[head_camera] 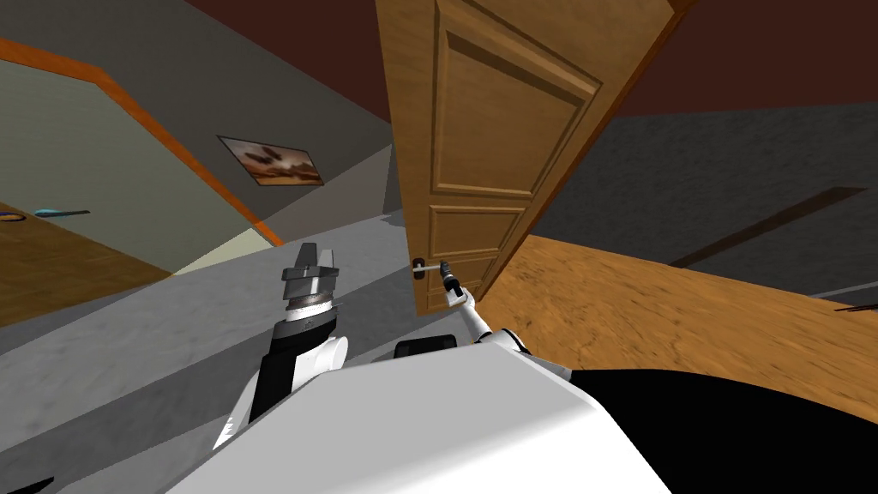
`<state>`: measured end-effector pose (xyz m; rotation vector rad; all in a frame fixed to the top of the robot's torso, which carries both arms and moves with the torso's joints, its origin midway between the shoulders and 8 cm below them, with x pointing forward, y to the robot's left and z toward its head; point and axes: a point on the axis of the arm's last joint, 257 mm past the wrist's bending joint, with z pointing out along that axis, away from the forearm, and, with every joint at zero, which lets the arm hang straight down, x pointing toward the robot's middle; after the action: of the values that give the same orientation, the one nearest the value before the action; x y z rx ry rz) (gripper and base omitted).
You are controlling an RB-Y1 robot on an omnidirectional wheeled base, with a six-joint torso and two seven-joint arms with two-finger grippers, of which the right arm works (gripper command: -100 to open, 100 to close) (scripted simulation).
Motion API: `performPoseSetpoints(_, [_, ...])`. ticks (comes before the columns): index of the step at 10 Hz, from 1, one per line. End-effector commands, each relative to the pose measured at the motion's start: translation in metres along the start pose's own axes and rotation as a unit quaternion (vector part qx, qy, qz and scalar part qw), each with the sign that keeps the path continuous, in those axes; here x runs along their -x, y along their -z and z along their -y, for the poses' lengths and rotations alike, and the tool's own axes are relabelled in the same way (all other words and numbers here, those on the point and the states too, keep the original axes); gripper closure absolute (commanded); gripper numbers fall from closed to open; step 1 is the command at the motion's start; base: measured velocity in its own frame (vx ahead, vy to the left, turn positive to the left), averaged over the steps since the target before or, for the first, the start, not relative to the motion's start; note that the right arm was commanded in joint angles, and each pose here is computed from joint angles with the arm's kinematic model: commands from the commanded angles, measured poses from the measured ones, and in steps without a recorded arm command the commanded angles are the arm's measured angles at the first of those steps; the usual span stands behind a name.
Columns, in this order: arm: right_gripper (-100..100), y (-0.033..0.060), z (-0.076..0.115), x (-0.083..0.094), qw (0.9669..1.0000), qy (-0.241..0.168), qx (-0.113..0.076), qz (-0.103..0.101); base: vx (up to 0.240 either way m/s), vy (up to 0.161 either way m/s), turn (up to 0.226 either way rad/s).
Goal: Push the door open
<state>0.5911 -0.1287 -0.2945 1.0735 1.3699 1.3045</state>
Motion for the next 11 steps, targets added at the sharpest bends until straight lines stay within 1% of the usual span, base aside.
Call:
performPoseSetpoints(1, [100,-0.0025,0.001,0.017,0.9999,0.005,0.001,0.012,0.082,0.001,-0.075])
performPoseSetpoints(2, [100,-0.0049,0.001,0.020,0.9999,0.006,0.001,0.014,0.109,-0.003,-0.132])
performPoseSetpoints(3, [-100,-0.0078,0.001,0.011,1.0000,0.006,0.001,0.003,0.046,-0.042,-0.226])
performPoseSetpoints(6, [-100,-0.0134,0.001,0.002,0.9999,0.006,0.002,-0.009,-0.014,-0.067,-0.168])
performPoseSetpoints(9, [-100,-0.0174,0.001,-0.006,0.9998,0.004,0.002,-0.017,-0.017,-0.026,-0.117])
performPoseSetpoints(11, [-100,-0.0214,0.001,-0.017,0.9996,0.002,0.003,-0.027,-0.028,-0.015,-0.159])
